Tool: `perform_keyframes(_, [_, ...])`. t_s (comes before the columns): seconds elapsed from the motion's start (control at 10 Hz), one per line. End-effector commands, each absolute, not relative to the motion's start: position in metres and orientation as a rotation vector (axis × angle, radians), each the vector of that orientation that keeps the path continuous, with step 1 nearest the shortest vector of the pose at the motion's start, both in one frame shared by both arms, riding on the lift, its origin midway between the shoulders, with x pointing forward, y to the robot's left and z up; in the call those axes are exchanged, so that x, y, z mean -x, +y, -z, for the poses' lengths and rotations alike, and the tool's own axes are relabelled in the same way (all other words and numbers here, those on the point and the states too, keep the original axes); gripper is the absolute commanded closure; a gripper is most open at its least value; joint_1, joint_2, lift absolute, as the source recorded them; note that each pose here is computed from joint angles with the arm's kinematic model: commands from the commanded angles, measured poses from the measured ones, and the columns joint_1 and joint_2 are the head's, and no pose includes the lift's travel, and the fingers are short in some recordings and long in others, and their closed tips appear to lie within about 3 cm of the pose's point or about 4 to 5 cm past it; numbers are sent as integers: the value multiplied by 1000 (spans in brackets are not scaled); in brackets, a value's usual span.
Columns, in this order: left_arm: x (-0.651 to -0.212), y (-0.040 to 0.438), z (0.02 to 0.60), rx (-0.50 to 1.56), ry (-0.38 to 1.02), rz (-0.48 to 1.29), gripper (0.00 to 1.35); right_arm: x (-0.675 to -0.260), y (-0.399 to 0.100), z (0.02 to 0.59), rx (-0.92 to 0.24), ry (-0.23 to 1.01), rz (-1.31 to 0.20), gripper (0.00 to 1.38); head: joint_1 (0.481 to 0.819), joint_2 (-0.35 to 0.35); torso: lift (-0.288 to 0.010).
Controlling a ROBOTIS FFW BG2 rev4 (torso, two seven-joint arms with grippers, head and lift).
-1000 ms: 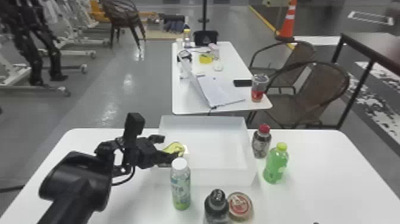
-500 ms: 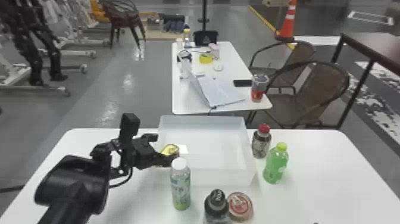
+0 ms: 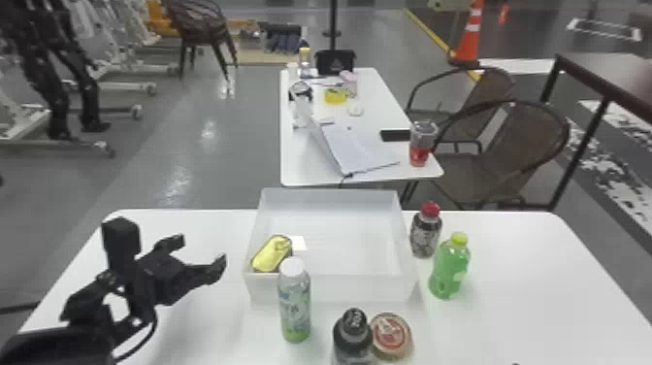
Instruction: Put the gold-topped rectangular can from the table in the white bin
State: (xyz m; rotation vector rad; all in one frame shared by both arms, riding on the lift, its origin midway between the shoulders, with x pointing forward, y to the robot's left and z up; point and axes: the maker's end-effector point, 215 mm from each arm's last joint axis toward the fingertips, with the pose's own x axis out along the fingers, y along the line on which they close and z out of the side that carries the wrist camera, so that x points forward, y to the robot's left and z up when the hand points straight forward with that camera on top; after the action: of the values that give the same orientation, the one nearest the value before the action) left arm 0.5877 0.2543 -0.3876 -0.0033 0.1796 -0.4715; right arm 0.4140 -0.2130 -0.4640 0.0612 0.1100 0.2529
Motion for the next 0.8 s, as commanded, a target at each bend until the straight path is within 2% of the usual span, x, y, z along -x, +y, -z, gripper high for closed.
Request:
perform_keyframes(0.0, [-550,301,398,45,153,334,131,-413,-213,463,-59,110,-254,108,549,0,-100])
perform_keyframes(0.2, [-499,359,402,31,106,148,131,-411,-214,464,-60,112,-252,108,549,0,-100])
perform_keyframes(0.3, [-480,369,401,25,75,98,131,-410,-214,465,-60,114,-252,108,549,0,-100])
perform_keyframes(0.7, [-414,362,437,29,114,30,131,-404,-216,467,-60,125,-242,108,549,0,-100])
